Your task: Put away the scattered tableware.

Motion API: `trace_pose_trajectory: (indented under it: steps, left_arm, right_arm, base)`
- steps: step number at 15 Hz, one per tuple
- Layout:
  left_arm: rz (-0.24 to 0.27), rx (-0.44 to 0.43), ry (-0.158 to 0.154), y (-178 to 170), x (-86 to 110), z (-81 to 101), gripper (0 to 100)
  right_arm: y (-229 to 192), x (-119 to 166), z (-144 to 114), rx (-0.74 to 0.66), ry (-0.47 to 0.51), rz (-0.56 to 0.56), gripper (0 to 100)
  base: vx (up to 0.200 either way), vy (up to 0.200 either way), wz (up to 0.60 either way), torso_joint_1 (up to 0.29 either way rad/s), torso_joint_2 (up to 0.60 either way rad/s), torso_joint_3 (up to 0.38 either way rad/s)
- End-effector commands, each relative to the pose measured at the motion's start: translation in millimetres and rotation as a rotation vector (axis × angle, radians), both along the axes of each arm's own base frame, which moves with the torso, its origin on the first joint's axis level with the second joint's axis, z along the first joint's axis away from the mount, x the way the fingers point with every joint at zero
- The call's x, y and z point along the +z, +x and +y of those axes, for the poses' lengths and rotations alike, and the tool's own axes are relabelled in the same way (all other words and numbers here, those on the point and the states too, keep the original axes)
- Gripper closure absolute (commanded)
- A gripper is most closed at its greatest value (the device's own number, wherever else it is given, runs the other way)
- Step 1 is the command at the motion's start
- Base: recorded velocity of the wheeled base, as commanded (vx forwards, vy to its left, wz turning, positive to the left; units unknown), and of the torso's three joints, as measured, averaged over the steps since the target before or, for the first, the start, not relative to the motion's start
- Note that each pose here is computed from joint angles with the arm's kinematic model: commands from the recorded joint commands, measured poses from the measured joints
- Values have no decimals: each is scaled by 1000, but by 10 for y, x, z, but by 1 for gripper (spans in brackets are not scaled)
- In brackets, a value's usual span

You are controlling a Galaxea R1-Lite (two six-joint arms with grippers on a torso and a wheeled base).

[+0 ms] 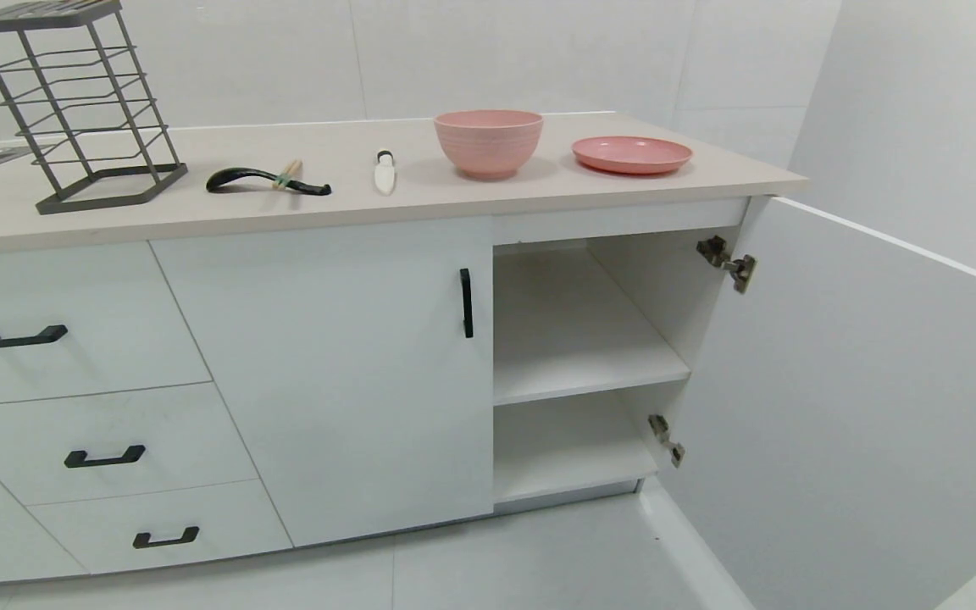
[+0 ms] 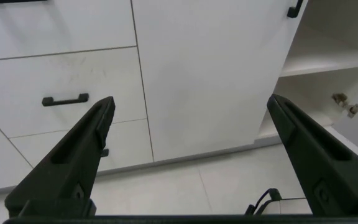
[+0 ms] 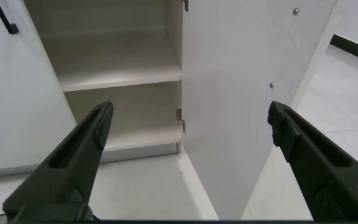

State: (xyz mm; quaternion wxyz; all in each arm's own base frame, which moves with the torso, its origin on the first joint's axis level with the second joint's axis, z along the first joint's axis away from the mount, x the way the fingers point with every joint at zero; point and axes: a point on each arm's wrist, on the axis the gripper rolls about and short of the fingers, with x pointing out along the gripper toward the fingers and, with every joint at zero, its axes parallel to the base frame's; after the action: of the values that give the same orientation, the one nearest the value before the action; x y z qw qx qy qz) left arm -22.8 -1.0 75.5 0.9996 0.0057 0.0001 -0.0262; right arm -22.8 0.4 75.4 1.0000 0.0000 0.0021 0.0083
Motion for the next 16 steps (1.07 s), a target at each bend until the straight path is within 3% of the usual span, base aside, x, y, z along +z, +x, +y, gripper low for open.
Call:
trace_pose_trajectory:
  steps: [1, 6, 10, 16]
  left_arm:
    - [0, 6, -4, 0, 0, 0, 0]
    - [0, 11, -4, 0, 0, 1, 0]
    - [0, 12, -4, 0, 0, 2, 0]
    - [0, 11, -5, 0, 0, 1, 0]
  right_arm:
    - [-1, 1, 0, 0, 0, -1, 0]
    - [-1, 1, 0, 0, 0, -1, 0]
    - [-1, 1, 0, 0, 0, -1, 0]
    - [-1, 1, 0, 0, 0, -1, 0]
  base:
    - [0, 0, 0, 0, 0, 0]
    - [200, -200, 0, 3, 0, 2]
    - [0, 0, 0, 0, 0, 0]
    - [167, 0, 0, 0, 0, 4]
